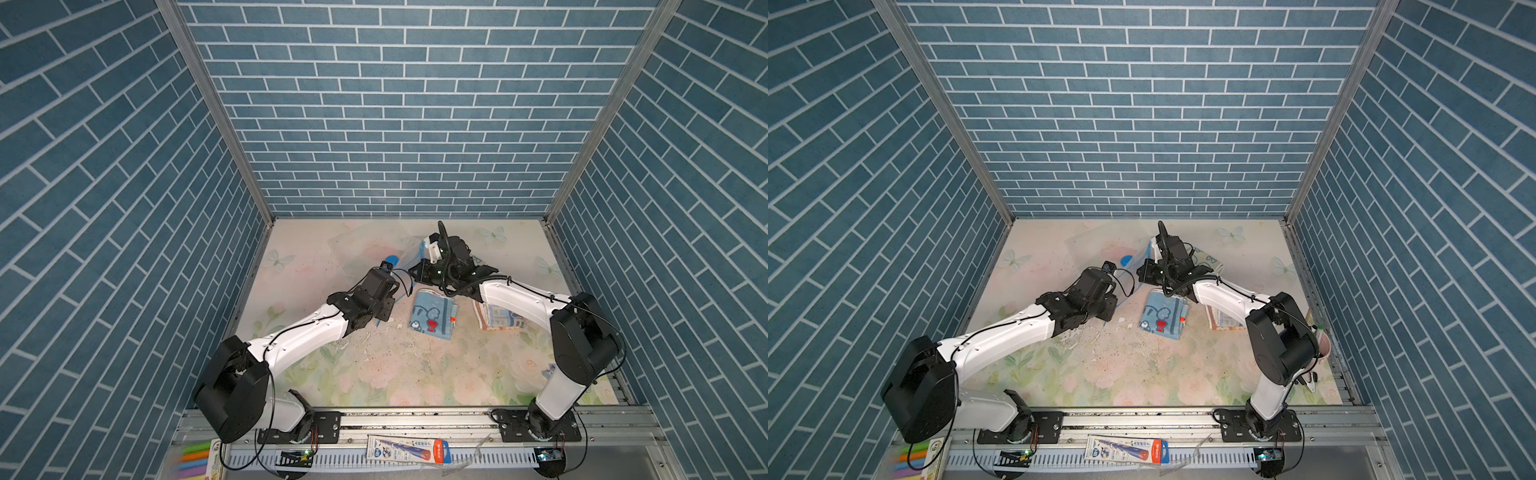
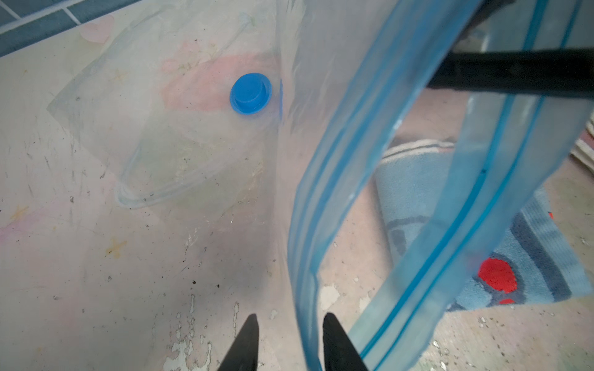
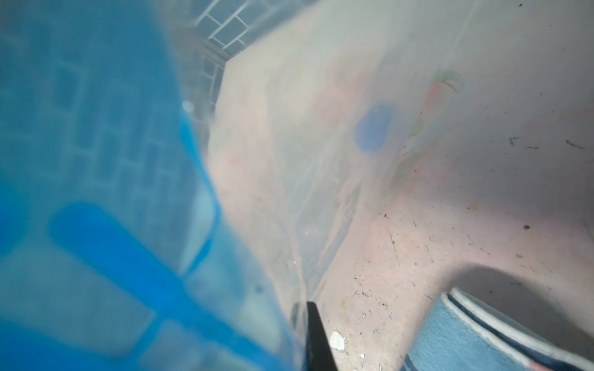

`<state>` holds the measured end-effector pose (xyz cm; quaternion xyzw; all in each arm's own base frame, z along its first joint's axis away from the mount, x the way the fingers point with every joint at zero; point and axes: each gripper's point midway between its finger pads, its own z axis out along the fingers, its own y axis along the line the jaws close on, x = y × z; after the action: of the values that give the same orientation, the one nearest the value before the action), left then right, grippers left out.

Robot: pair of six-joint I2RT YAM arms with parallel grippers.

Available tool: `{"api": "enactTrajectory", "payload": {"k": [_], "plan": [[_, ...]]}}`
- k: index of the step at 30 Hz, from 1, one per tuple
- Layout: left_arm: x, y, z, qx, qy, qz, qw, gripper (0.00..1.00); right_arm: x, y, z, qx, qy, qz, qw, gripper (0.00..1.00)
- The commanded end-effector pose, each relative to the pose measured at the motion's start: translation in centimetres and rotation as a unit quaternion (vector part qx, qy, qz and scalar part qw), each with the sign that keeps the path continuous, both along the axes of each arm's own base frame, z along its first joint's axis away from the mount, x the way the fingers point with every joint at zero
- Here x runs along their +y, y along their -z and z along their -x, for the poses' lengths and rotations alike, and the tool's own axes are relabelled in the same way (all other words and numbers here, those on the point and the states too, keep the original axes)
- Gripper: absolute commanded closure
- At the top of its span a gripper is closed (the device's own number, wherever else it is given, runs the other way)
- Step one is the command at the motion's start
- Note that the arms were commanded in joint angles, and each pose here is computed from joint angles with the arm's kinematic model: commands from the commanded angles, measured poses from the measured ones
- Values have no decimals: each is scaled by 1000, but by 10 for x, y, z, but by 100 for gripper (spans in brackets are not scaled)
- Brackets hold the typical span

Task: Place the folded towel into the vacuum bag
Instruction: Open the vacuum bag at the center of the board.

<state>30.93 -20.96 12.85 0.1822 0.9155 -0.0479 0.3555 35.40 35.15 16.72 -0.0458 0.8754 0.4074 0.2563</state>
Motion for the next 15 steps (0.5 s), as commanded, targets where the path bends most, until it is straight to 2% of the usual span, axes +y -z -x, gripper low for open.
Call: {"api": "enactTrajectory", "payload": {"k": [1, 10, 15], "plan": [[-3, -1, -1, -10, 12, 3, 1000, 68, 3, -13, 2, 9, -8, -35, 999, 100], [-12, -9, 7, -34, 37, 29, 998, 81, -4, -16, -1, 13, 2, -54, 998, 100], [-18, -2, 11, -17, 52, 29, 998, 81, -8, -16, -4, 9, 8, -54, 998, 100]]}}
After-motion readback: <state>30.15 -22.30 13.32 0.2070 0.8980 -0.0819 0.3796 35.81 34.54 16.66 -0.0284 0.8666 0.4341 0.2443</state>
